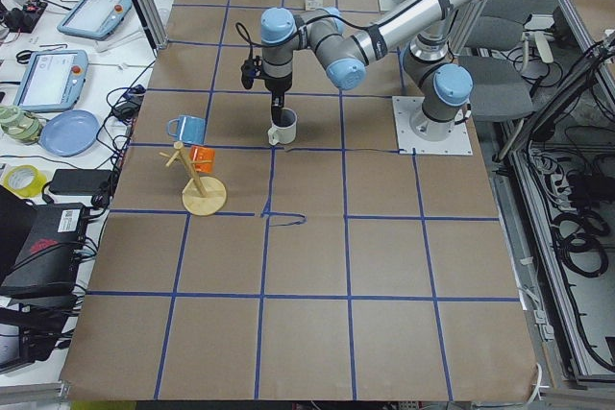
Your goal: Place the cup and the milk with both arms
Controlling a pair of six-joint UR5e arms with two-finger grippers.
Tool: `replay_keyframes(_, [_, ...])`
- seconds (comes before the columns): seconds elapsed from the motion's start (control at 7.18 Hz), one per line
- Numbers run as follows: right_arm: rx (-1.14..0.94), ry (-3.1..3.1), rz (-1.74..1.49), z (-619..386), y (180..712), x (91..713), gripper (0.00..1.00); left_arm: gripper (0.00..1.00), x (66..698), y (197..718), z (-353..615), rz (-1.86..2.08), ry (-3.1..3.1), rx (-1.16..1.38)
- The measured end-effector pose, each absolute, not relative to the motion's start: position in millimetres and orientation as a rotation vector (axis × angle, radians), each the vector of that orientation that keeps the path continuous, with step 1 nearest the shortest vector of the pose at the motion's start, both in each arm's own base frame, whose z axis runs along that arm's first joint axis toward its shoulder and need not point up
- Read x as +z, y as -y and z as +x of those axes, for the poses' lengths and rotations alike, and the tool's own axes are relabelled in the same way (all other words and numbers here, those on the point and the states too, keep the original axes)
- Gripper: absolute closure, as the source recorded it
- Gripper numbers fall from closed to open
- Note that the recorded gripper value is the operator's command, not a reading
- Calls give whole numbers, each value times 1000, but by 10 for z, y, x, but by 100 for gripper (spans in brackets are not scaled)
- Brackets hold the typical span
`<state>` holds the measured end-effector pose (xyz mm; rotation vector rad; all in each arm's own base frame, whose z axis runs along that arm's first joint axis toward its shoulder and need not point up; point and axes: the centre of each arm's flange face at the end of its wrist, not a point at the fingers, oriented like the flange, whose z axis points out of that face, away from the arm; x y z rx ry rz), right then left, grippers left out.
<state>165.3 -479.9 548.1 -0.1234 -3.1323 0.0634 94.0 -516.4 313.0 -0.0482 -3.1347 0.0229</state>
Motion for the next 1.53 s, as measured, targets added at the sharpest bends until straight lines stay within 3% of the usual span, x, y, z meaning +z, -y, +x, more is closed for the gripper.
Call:
replay_keyframes(0.14, [63,3132,-123,1654,4798,5481,0,0,2935,5166,969,-44,3124,-11])
replay_keyframes(0.28, [63,3132,-122,1656,4797,5481,0,7,2781,5181,983,-43,3111,-45])
replay_keyframes(0.42, [62,3132,-121,1658,4796,5479,0,33,2648,5208,998,-44,3102,-73])
replay_keyframes(0.56, [61,3130,-120,1657,4796,5476,0,45,2546,5245,1018,-46,3101,-80])
replay_keyframes(0.7, [61,3130,-119,1657,4796,5475,0,71,2459,5284,1037,-47,3102,-76])
replay_keyframes(0.84, [60,3130,-119,1658,4796,5474,0,85,2396,5308,1044,-45,3100,-73])
replay_keyframes(0.98, [61,3131,-119,1658,4796,5475,0,88,2368,5321,1031,-34,3086,-66])
replay_keyframes(1.11, [60,3132,-119,1660,4797,5474,0,100,2366,5329,999,-10,3065,-55])
replay_keyframes(1.53, [56,3133,-119,1660,4799,5460,0,100,2510,5277,753,101,3043,-88])
